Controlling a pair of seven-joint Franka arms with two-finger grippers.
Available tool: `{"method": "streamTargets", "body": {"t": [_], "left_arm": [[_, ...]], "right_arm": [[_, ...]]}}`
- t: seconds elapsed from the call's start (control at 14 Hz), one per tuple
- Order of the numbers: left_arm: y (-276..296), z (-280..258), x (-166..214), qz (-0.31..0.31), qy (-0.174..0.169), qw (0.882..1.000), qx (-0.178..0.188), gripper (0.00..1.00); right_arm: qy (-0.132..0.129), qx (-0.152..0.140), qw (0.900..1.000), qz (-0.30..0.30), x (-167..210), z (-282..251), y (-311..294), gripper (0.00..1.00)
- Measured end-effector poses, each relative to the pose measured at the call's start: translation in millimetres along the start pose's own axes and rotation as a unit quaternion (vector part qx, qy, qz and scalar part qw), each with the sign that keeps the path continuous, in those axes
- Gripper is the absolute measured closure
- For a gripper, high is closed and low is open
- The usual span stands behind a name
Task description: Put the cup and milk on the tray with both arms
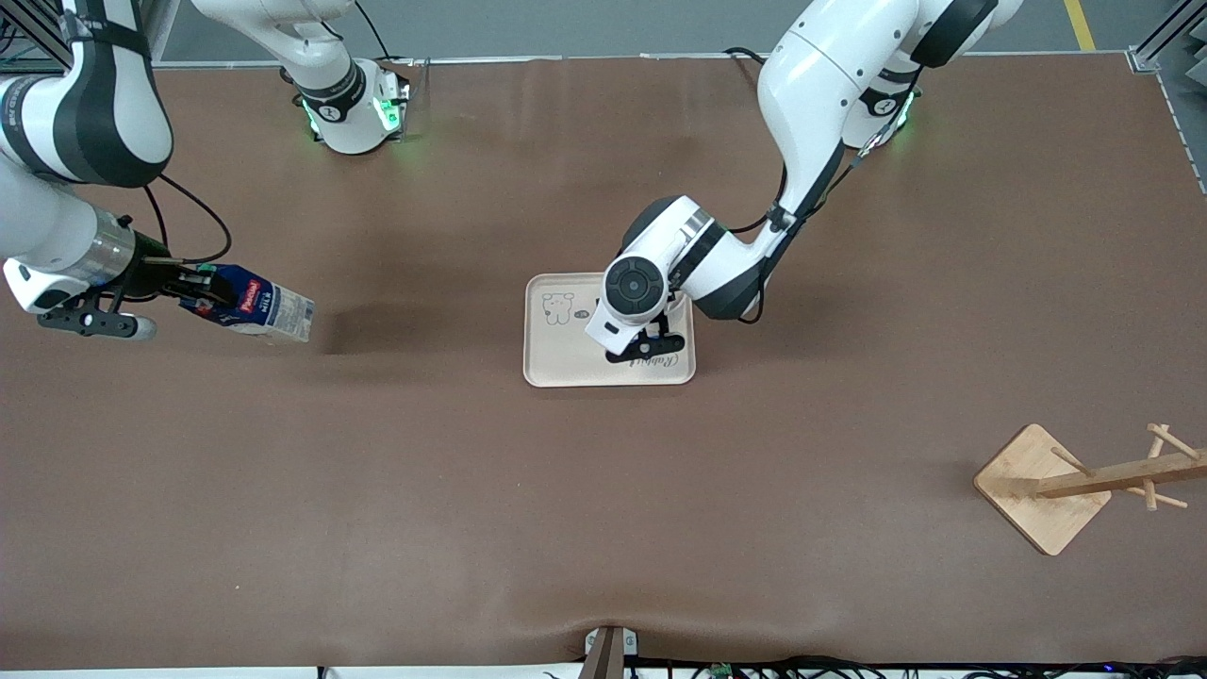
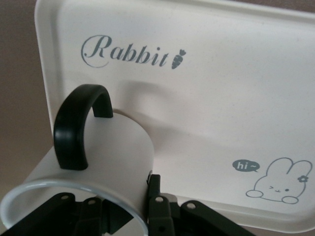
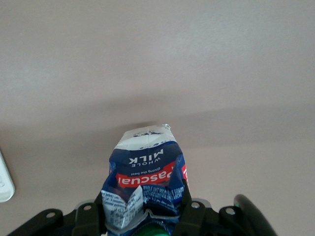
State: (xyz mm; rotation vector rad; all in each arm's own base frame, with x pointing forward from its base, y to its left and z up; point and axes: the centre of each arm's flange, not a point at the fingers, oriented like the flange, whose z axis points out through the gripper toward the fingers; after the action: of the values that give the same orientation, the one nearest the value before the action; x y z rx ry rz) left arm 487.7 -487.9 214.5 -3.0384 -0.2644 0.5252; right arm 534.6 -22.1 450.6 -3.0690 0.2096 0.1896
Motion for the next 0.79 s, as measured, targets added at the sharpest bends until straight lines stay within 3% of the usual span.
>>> {"method": "streamTargets", "body": {"t": [0.29,0.36,0.79], "left_arm": [[1,3,0,0.000,-0.002,1.000,0.000,0.93],[1,3,0,0.000,-0.002,1.000,-0.001,0.87],[2,-31,5,-0.002,0.018,1.000,-0.025,0.31]], "right_arm": [[0.013,-0.001,1.000,-0.020,2,-15,-29,0.45],[0.018,0.000,1.000,-0.020,4,-20,-34,0.45],[0.025,0.002,1.000,-0.001,-2,-24,-112,0.45]]}}
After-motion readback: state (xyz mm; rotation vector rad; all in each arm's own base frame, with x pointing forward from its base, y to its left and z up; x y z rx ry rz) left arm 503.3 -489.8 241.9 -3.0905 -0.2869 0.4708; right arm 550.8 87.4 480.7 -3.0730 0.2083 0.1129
